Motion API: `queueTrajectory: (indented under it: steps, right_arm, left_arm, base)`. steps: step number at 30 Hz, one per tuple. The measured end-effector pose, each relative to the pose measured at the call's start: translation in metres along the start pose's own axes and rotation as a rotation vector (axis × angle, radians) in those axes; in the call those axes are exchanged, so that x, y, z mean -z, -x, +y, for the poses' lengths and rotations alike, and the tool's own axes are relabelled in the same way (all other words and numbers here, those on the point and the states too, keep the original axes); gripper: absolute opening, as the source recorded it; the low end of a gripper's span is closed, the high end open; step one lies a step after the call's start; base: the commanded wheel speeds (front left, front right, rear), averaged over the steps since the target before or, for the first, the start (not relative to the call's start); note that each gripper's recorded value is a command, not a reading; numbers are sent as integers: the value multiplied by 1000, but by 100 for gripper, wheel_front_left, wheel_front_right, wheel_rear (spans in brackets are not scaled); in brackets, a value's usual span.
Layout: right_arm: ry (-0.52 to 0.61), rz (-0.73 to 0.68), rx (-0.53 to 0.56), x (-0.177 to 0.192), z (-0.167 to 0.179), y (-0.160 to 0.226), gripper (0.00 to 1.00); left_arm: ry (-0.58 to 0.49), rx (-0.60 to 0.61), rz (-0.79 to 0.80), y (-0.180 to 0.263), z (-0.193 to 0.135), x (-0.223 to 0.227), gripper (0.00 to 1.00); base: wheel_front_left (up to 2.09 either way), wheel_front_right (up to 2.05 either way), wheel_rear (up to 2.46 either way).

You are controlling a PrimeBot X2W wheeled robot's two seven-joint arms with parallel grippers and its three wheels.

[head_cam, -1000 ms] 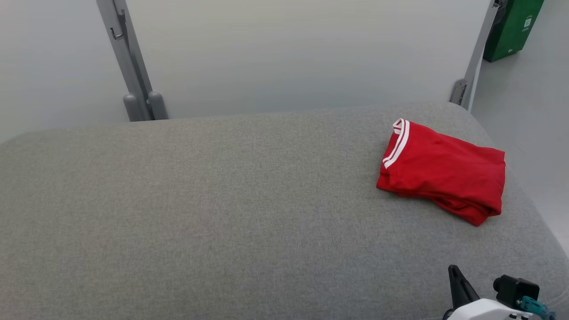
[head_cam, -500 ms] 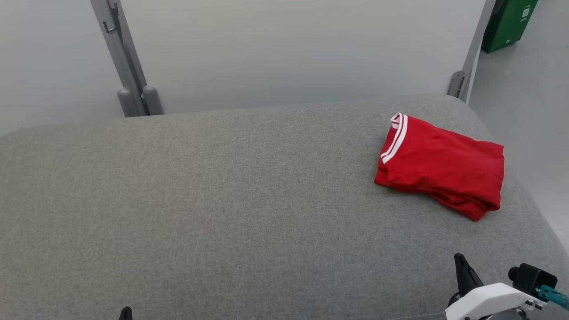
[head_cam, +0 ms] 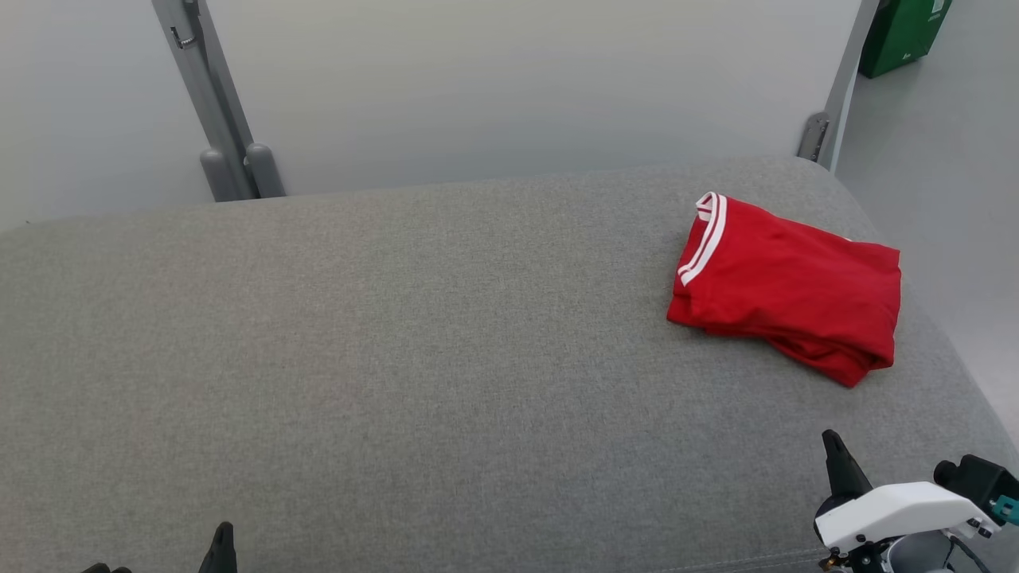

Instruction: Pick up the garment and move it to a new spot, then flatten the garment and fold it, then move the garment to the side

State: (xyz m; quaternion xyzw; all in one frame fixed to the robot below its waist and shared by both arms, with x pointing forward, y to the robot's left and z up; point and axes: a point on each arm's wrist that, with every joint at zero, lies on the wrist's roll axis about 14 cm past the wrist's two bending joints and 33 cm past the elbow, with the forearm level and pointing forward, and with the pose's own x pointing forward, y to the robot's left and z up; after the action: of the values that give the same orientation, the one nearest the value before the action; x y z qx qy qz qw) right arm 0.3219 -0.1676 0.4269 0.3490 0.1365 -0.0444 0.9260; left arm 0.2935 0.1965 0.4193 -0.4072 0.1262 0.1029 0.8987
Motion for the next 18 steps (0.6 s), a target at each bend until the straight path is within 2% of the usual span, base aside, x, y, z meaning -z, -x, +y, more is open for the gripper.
queueTrajectory:
  steps: [18]
  right_arm:
    - [-273, -11, -11, -16, 1, -13, 0]
  left_arm:
    - [215, 45, 20, -19, -16, -8, 0]
  base:
    - [0, 0, 0]
